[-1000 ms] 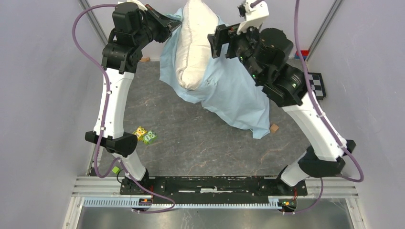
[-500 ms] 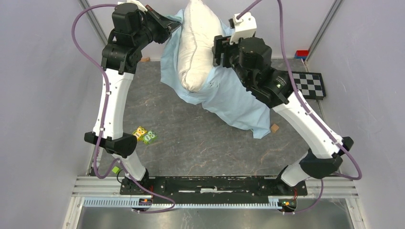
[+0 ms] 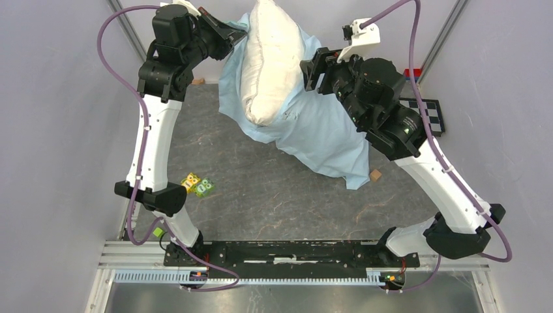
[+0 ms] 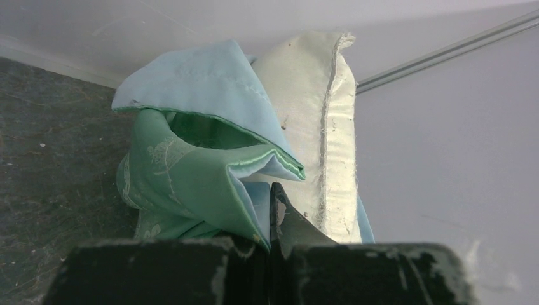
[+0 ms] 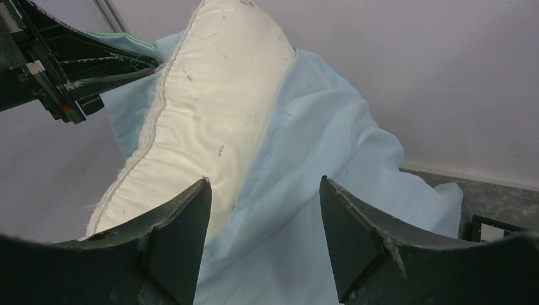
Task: Put the pillow into the pillowcase
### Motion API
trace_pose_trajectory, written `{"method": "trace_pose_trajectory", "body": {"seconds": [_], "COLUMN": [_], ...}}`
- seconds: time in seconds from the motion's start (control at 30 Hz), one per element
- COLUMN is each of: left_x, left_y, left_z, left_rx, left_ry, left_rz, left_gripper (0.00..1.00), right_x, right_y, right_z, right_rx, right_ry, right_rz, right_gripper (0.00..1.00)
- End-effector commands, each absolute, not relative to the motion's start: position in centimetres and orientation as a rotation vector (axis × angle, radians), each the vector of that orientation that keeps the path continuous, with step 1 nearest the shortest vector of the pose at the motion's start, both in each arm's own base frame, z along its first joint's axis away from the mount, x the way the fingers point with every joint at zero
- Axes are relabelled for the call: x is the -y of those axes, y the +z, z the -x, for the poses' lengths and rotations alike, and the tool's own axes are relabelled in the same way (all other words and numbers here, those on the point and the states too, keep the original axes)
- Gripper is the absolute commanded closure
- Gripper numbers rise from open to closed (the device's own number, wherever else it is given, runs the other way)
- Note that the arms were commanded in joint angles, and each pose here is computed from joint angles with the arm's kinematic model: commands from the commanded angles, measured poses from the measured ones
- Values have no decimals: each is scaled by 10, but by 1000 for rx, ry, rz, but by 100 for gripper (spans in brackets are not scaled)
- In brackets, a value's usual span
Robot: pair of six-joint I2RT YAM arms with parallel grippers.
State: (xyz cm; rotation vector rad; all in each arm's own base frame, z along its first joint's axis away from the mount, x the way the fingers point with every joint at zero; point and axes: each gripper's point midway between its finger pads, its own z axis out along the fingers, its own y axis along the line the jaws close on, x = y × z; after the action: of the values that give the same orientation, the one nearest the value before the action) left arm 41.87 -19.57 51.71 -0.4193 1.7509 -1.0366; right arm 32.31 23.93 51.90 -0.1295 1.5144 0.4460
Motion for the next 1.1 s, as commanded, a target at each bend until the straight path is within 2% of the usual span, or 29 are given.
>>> {"method": "trace_pose_trajectory", "body": {"seconds": [0.0, 0.2, 0.33, 0.57, 0.7, 0.83, 1.0, 1.07], "left_x": [190, 189, 190, 188, 188, 187, 186, 187], "left_y": [576, 576, 576, 577, 576, 575, 576, 576], "left_z": [-389, -386, -385, -384, -384, -384, -384, -384], "left_rx": [-1574, -1573, -1575, -1572, -1574, -1576, -1575, -1573], "left_ry": [-1087, -1088, -1089, -1083, -1081, -1069, -1070, -1072], "left_rz": [314, 310, 307, 305, 303, 302, 302, 299], "left_gripper": [97, 97, 97, 97, 97, 97, 97, 97], "right_x": [-246, -256, -258, -249, -243, -225, -211, -210], "right_y": [519, 502, 492, 485, 488, 500, 512, 513], "right_z": [-324, -325, -325, -322, -318, -309, -301, -300], "right_rx": [-1532, -1570, -1593, -1595, -1589, -1549, -1523, -1519], "right_ry": [497, 518, 522, 496, 493, 484, 461, 460], "right_rz": [127, 171, 177, 169, 156, 120, 111, 116], "right_gripper": [30, 24, 28, 51, 67, 75, 100, 100]}}
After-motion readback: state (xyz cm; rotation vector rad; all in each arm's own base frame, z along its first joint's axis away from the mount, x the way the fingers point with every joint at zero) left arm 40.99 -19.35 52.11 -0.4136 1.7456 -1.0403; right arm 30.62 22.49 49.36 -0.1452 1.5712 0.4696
